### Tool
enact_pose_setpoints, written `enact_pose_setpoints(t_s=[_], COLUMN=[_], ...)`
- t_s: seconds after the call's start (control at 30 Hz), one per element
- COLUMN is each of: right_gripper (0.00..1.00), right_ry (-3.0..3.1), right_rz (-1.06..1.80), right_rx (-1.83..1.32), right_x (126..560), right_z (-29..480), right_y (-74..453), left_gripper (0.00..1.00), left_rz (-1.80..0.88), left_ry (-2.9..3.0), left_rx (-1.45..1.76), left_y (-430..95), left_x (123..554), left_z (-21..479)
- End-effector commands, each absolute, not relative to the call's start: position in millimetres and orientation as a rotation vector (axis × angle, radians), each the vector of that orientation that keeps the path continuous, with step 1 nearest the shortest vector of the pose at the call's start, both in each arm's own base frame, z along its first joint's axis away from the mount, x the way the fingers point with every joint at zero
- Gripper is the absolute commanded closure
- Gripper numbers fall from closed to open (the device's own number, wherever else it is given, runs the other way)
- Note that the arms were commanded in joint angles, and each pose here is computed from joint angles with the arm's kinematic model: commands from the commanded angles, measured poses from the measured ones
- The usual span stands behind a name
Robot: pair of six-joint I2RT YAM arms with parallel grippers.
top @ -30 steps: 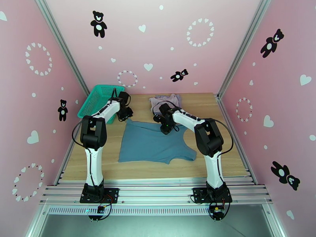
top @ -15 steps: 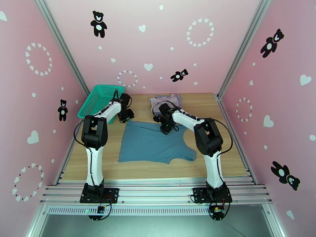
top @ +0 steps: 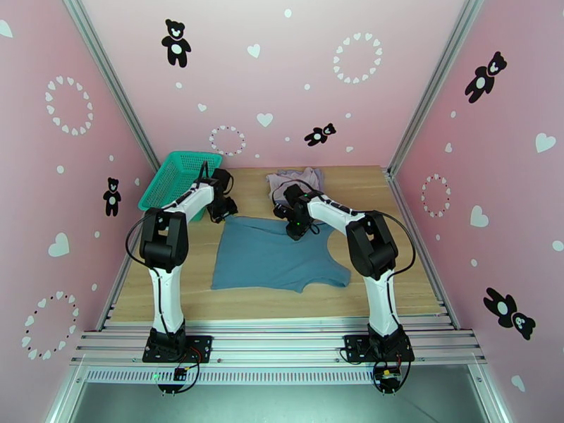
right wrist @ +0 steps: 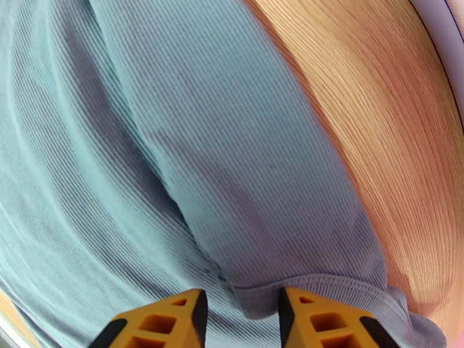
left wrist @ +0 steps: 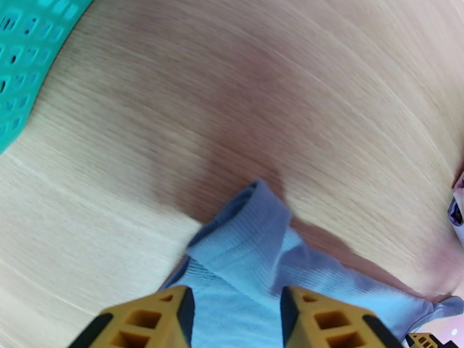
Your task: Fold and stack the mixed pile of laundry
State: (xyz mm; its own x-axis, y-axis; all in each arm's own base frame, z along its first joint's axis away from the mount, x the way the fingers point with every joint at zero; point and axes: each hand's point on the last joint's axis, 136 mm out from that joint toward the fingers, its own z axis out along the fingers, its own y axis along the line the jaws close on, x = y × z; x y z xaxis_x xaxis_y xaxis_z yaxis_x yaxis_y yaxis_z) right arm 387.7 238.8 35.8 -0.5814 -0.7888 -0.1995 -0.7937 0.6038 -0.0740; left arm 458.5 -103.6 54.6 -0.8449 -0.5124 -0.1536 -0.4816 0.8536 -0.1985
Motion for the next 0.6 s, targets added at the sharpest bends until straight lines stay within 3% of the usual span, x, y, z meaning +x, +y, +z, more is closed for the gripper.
enact_pose_setpoints(t_s=[0.0,0.4,0.57], right_gripper=[0.6,0.61,0.66], right_ry=[2.638,2.645,2.645], right_rz=[0.026,0.019,0.015], right_rx=[-1.319,-1.322,-1.324], right_x=[386.7,386.4,386.4], right_z=[34.6,31.4,31.1], right_y=[239.1,238.2,238.3], left_gripper=[0.53,0.53,0.63], left_rz=[-0.219,-0.18,-0.161], left_ry=[2.827,2.861,2.855], left_rx=[-0.779,-0.782,-0.787], left_y=[-105.1,-105.9,-104.0], left_x=[457.8,460.5,465.5], left_z=[51.7,28.8,25.5])
